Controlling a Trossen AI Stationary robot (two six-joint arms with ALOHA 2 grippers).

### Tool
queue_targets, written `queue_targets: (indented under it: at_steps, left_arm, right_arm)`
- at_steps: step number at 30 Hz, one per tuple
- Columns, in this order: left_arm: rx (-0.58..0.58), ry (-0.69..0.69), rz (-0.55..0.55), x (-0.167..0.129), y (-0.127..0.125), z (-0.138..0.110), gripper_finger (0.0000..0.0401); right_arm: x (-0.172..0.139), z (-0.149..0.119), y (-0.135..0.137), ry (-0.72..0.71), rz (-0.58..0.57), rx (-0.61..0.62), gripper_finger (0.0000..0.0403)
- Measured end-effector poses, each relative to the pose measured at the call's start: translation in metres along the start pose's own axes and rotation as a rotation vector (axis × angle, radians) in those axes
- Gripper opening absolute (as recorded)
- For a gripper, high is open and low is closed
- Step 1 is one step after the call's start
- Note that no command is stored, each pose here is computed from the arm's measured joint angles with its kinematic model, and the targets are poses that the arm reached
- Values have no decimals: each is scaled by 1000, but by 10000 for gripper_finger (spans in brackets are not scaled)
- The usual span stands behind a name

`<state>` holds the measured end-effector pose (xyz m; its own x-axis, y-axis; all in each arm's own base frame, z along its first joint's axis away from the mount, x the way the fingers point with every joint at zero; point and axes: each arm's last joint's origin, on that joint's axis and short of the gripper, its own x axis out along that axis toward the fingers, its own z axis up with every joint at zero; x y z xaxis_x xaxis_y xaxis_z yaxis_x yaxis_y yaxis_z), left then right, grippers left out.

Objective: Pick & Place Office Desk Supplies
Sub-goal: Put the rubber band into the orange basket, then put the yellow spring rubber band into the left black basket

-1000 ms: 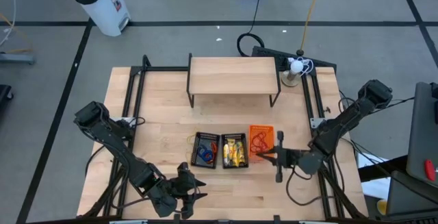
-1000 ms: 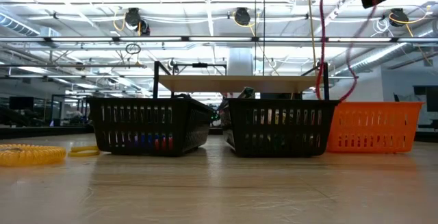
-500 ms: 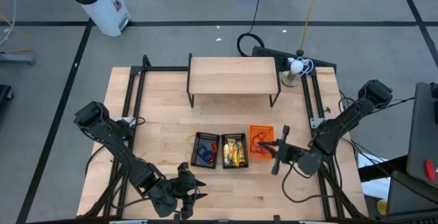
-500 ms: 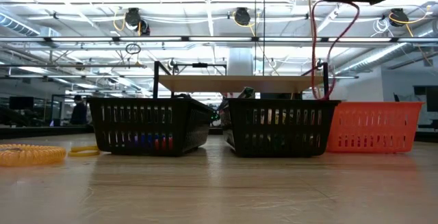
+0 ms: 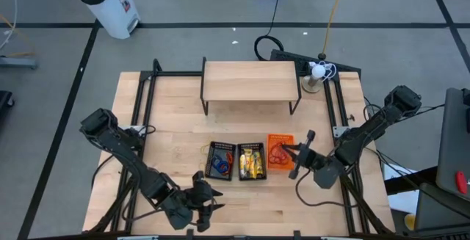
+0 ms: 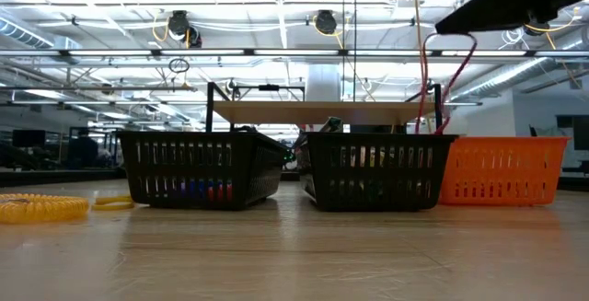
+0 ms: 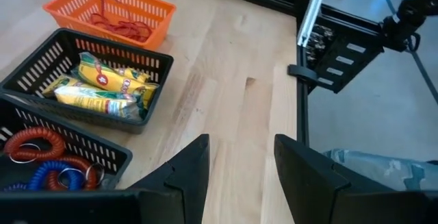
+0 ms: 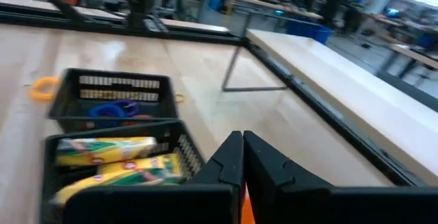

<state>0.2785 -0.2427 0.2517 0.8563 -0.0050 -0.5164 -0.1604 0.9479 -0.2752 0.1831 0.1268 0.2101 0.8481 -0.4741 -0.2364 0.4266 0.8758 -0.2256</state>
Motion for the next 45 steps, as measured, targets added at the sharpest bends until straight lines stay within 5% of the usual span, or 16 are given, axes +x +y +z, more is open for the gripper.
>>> queue_targets:
  at_steps: [8, 15, 25, 29, 36, 45]
  left_arm:
    - [-35, -3, 9, 3, 3, 3, 166]
    - [-39, -6, 20, 5, 6, 6, 166]
    - [77, -40, 54, 17, 19, 20, 166]
    - [94, -74, 57, 25, 26, 32, 166]
    - [-30, 239, -63, 33, 47, 29, 166]
    - [-160, 655, 283, 15, 81, -3, 166]
  right_arm:
    - [2, -6, -4, 27, -37, 54, 0]
    - [1, -4, -3, 66, 62, 107, 15]
    - [-7, 9, -15, 55, 133, 175, 139]
    - [-10, 16, -16, 56, 261, 174, 185]
    - [-19, 53, -10, -227, 519, 105, 221]
    - [-21, 71, -14, -443, 538, -58, 207]
